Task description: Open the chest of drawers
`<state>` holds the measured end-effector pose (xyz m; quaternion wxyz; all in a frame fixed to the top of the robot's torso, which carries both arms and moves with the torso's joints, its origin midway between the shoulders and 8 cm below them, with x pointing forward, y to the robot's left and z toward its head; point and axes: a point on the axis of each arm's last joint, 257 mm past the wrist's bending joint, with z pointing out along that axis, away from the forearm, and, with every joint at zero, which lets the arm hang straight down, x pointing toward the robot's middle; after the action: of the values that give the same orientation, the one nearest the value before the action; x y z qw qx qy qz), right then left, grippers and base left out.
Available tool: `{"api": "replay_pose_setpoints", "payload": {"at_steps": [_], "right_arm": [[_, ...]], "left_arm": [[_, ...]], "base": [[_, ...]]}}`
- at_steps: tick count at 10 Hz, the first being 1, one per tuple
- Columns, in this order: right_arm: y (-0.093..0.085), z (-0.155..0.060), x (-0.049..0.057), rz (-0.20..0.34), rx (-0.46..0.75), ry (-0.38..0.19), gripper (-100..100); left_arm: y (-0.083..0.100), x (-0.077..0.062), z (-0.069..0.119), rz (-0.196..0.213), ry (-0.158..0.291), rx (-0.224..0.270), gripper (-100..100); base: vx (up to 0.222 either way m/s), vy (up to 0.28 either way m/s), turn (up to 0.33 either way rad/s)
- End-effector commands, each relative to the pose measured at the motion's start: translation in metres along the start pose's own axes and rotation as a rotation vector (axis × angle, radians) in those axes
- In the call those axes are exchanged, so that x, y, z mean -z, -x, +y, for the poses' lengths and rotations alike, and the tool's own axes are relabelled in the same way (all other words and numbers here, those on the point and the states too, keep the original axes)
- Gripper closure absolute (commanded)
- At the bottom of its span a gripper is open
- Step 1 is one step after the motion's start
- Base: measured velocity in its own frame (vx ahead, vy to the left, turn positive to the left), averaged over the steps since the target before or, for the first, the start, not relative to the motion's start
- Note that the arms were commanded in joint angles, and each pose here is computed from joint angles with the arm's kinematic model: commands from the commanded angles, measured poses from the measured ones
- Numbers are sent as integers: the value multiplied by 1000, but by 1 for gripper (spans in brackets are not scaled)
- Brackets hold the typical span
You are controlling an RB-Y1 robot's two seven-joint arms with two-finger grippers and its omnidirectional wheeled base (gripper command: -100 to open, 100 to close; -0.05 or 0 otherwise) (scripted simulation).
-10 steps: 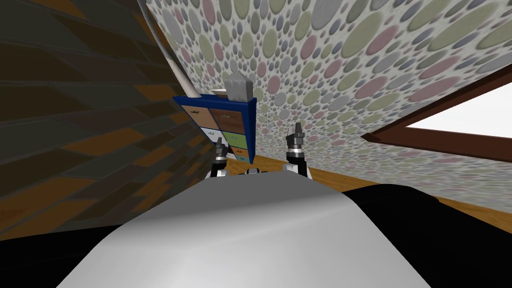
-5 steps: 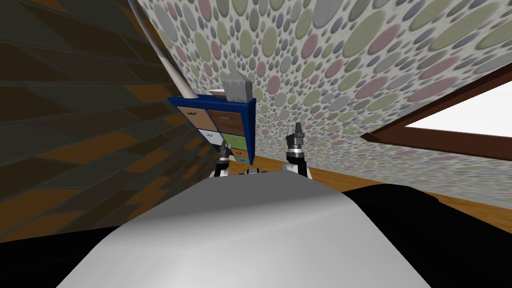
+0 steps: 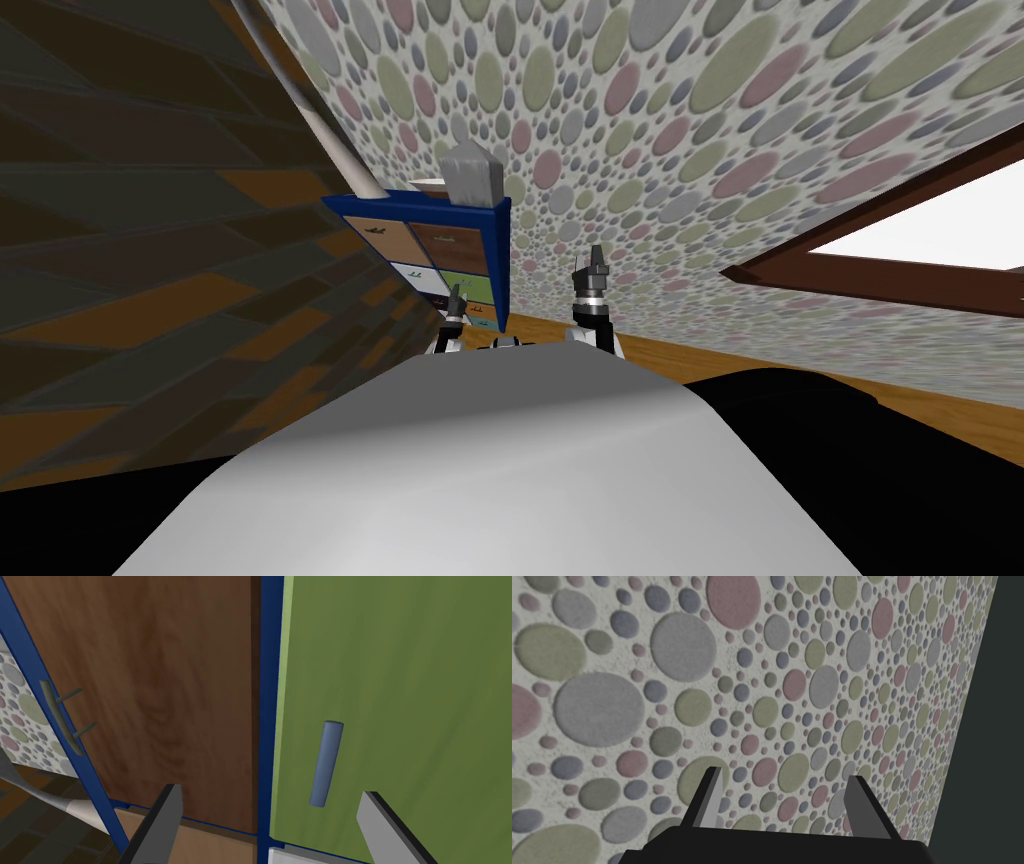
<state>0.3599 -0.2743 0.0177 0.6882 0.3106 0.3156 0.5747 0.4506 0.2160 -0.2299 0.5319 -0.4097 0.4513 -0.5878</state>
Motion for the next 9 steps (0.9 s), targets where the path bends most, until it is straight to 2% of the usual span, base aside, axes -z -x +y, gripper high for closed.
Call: {"api": "replay_pose_setpoints", "payload": {"at_steps": [1, 4, 5, 6, 7, 9], "right_arm": [[0, 0, 0, 0, 0, 0, 0], [0, 0, 0, 0, 0, 0, 0], [0, 0, 0, 0, 0, 0, 0], [0, 0, 0, 0, 0, 0, 0], [0, 0, 0, 0, 0, 0, 0], [0, 0, 0, 0, 0, 0, 0]], "left_arm": [[-8, 4, 24, 4, 42, 10, -100], [-19, 5, 42, 3, 73, 33, -100], [-19, 5, 42, 3, 73, 33, -100], [-27, 4, 48, -1, 82, 51, -100], [-23, 4, 44, 1, 77, 43, -100], [11, -11, 50, -51, 80, 14, -100]], "base": [[59, 24, -39], [41, 19, -37], [21, 11, -6], [19, 9, -22], [10, 4, -7], [-91, 10, -285]]}}
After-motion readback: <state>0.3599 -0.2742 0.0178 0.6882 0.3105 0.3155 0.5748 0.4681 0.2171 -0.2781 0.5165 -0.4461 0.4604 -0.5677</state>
